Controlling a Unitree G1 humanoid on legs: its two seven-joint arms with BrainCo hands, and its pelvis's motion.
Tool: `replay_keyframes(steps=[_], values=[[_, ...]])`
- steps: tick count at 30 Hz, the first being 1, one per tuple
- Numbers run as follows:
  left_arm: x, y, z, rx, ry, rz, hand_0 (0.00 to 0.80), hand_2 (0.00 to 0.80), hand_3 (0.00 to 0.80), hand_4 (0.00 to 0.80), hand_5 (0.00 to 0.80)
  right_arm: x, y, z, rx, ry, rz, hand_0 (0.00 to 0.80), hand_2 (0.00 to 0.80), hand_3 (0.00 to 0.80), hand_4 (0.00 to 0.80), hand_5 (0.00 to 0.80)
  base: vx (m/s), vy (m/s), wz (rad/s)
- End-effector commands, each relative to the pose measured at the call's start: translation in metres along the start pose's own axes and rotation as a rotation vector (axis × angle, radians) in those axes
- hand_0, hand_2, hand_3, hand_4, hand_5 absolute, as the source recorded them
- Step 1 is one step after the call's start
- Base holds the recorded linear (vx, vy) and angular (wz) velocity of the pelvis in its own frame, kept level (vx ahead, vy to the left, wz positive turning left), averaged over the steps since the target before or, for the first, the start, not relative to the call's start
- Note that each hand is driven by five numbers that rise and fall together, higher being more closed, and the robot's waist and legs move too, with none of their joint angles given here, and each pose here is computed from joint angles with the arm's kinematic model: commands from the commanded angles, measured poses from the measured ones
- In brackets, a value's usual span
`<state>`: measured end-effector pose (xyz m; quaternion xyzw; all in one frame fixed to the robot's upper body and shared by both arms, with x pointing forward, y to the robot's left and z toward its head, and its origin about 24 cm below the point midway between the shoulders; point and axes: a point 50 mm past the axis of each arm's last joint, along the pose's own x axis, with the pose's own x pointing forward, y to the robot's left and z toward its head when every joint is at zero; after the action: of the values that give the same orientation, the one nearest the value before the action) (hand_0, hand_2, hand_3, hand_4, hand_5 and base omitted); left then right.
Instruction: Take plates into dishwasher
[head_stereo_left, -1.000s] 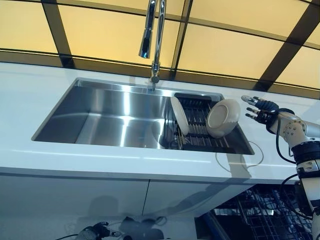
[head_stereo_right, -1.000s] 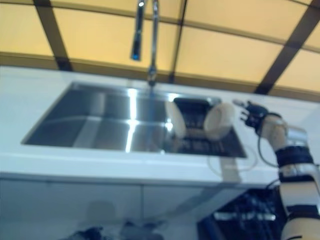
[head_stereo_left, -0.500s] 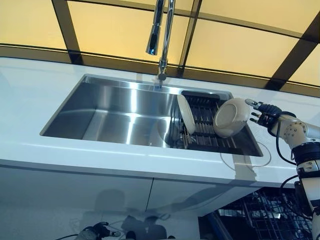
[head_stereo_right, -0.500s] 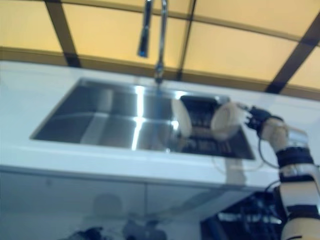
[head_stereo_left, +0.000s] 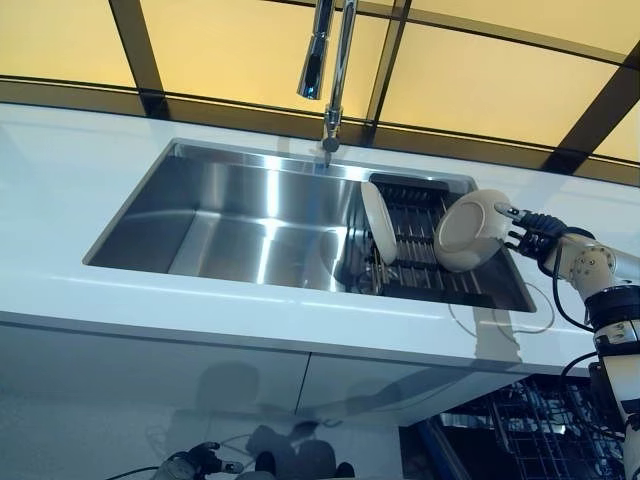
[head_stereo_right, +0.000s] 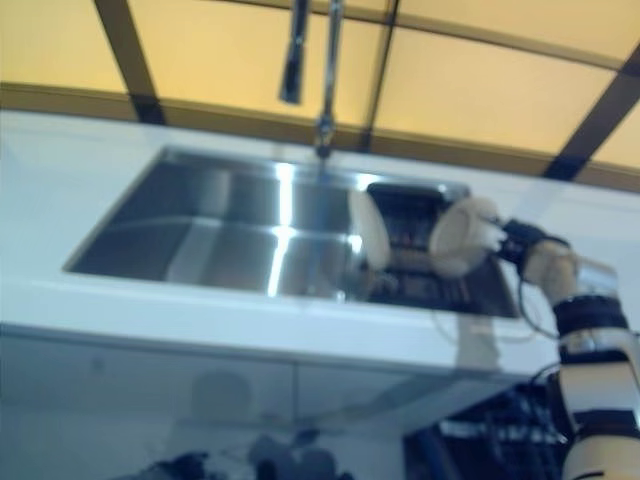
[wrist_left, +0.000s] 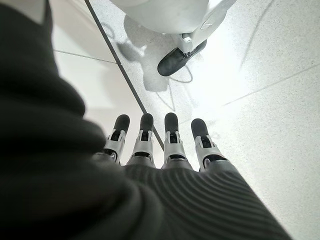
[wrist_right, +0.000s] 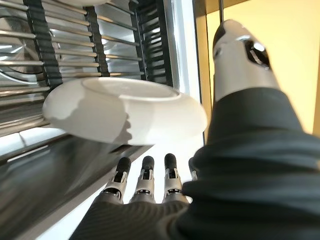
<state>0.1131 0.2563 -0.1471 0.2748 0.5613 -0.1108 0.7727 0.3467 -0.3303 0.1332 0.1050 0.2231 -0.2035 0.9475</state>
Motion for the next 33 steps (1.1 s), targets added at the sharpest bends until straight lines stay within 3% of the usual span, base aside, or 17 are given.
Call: replay_keyframes(steps=[1,12,33], values=[[0.002,0.004,0.016,0.085,-0.04,0.003,0.0,0.0,0.0,0.0,0.0,-0.011,-0.005,0.049,0.078,-0.158,-0.018,0.0,0.0,0.0,0.0,0.0,0.0,0.0,0.0],[0.002,0.005,0.018,0.085,-0.049,0.005,0.0,0.0,0.0,0.0,0.0,-0.009,-0.011,0.044,0.085,-0.14,-0.043,0.0,0.0,0.0,0.0,0.0,0.0,0.0,0.0],[0.002,0.004,0.022,0.105,-0.055,-0.003,0.0,0.0,0.0,0.0,0.0,-0.009,0.014,0.044,0.024,-0.182,0.058,0.0,0.0,0.0,0.0,0.0,0.0,0.0,0.0]])
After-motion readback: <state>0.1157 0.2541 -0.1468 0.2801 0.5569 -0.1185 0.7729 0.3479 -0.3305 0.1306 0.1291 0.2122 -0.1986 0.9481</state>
